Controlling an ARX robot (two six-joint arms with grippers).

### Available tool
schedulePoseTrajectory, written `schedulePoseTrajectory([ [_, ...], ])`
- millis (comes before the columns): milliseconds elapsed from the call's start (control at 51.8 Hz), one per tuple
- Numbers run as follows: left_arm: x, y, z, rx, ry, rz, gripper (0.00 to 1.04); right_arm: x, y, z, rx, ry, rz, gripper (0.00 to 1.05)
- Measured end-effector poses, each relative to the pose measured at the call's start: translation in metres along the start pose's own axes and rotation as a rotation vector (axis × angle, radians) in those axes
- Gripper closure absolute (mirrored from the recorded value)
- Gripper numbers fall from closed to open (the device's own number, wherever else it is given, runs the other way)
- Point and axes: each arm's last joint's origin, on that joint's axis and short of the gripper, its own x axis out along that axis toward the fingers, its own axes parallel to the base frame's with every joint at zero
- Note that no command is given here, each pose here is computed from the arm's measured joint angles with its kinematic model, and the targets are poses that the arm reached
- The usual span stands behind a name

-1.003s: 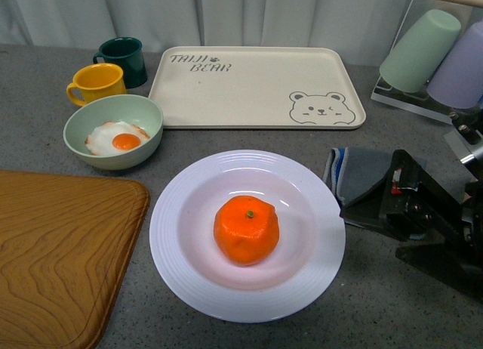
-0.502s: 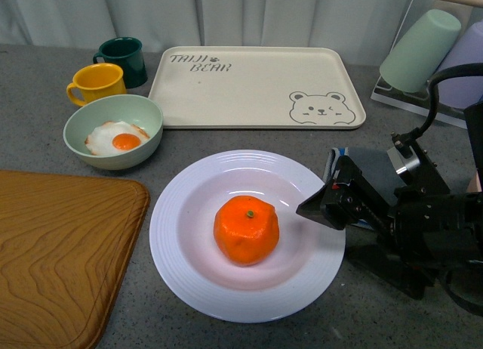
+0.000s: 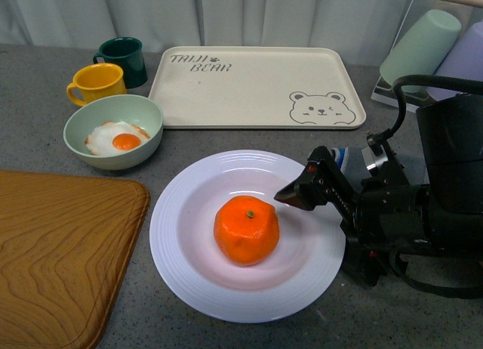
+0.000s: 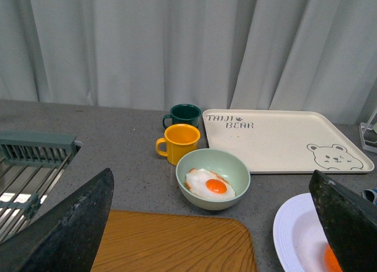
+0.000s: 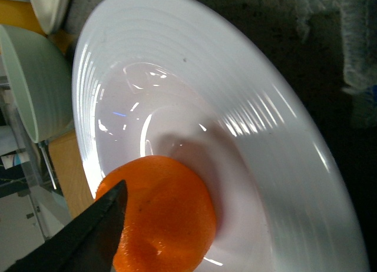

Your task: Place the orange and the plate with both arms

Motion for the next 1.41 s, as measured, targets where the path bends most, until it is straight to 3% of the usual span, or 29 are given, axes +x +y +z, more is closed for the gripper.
schedulePoseTrajectory([
  [309,0.0,0.0,0.0,0.0,0.0,0.0,0.07,0.003,-0.006,-0.002,0.023,-0.01,-0.071,0.77],
  [502,0.0,0.0,0.0,0.0,0.0,0.0,0.07,0.001,0.003,0.002,-0.004,0.0,-0.023,1.0],
  [1100,0.0,0.0,0.0,0.0,0.0,0.0,0.07,-0.018,0.003,0.01,-0.056,-0.137,0.153,1.01],
  [1312,0.0,0.0,0.0,0.0,0.0,0.0,0.07,-0.021,0.017,0.027,-0.069,-0.161,0.195,1.01],
  [1409,0.0,0.0,0.0,0.0,0.0,0.0,0.07,-0.015,0.031,0.048,-0.073,-0.175,0.21,1.01],
])
